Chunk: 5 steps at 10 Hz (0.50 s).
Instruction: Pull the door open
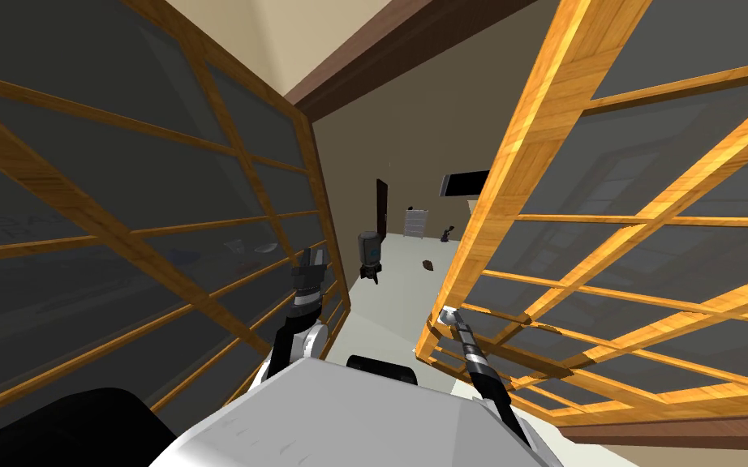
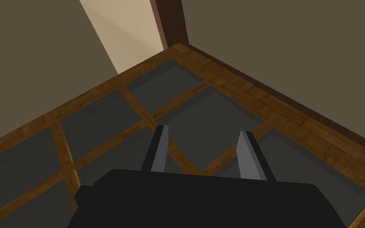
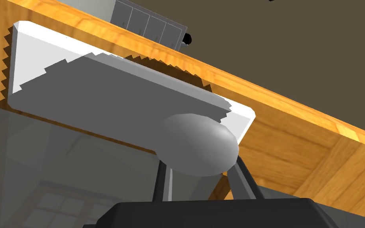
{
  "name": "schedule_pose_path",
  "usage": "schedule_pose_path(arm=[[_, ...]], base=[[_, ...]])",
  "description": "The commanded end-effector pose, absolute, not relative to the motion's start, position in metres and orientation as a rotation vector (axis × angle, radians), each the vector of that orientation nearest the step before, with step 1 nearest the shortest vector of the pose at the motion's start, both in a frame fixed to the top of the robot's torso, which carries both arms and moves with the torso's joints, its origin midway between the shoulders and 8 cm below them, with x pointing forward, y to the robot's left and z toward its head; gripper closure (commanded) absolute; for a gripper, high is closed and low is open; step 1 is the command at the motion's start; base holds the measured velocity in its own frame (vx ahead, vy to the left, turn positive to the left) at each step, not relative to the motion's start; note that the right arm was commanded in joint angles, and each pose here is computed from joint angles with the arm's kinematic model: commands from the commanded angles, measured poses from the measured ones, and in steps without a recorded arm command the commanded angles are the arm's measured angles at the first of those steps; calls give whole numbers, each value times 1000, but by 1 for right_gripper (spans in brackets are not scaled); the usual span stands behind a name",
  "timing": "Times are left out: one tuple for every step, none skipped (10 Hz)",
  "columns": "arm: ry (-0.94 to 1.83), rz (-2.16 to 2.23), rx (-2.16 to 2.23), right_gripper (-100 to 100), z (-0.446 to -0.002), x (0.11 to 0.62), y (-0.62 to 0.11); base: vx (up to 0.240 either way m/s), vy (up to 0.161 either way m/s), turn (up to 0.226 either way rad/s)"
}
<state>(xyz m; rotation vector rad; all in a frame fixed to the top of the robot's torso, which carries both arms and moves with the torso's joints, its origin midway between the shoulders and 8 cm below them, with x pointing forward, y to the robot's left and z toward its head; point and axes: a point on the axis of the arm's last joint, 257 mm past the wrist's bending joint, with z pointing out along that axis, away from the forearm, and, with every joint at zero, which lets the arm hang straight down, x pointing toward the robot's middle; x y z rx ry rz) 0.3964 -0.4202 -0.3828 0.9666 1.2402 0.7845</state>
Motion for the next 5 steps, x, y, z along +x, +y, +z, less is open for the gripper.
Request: schedule_pose_path(arm=[[1214, 840, 1011, 100, -384, 399, -414], [1206, 854, 1023, 100, -384, 399, -414], [1184, 884, 1054, 100, -384, 399, -415], [1181, 889, 1059, 100, -384, 399, -415], [1156, 922, 1093, 100, -383, 399, -416]], base=[[-44, -25, 66], [-29, -17, 31], [-31, -12, 64], [-21, -10, 27], [-28, -13, 48]])
